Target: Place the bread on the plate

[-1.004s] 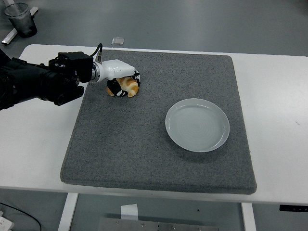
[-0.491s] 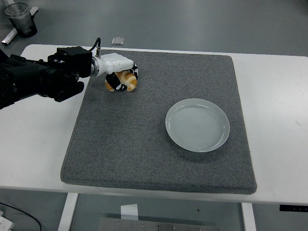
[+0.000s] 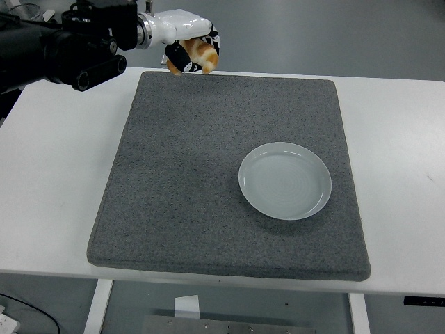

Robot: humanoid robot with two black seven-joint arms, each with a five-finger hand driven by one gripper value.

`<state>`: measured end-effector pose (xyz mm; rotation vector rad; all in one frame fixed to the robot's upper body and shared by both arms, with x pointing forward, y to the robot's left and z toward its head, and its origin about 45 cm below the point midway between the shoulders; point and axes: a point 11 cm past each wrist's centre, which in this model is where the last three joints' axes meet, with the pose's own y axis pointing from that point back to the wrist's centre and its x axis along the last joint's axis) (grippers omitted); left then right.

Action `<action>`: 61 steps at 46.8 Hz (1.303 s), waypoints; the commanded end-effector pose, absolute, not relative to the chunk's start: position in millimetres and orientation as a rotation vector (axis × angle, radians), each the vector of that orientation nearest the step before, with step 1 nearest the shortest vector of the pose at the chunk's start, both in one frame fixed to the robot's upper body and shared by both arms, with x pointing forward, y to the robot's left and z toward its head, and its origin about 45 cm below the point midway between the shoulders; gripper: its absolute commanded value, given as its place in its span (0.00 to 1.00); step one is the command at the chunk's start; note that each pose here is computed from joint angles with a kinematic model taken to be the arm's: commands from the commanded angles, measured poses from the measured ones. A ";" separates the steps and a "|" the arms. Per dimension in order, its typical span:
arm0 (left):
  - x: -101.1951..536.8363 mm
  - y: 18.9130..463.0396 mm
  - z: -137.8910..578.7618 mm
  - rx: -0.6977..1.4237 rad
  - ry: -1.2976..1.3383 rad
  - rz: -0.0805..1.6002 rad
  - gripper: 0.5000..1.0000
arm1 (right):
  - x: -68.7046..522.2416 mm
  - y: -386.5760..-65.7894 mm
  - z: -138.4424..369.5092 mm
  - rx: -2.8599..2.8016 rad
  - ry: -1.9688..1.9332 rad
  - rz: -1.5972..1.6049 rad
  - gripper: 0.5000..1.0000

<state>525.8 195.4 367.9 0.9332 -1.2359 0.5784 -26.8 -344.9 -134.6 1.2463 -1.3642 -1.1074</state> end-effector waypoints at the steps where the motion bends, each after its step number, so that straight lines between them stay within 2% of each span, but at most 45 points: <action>1: 526.8 194.0 392.8 0.913 -1.253 0.599 0.00 | -26.7 -344.9 -134.6 1.246 -1.364 -1.107 0.86; 20: 518.6 162.0 436.7 0.819 -1.294 0.587 0.00 | -26.7 -344.9 -134.6 1.246 -1.364 -1.107 0.86; 29: 509.5 137.0 435.6 0.744 -1.290 0.551 0.00 | -26.7 -344.8 -134.6 1.247 -1.363 -1.107 0.86; 43: 465.5 60.8 414.0 0.541 -1.254 0.382 0.00 | -26.7 -344.9 -134.6 1.246 -1.364 -1.107 0.86; 61: 432.9 13.7 366.0 0.471 -1.253 0.203 0.00 | -26.7 -344.9 -134.6 1.246 -1.364 -1.107 0.86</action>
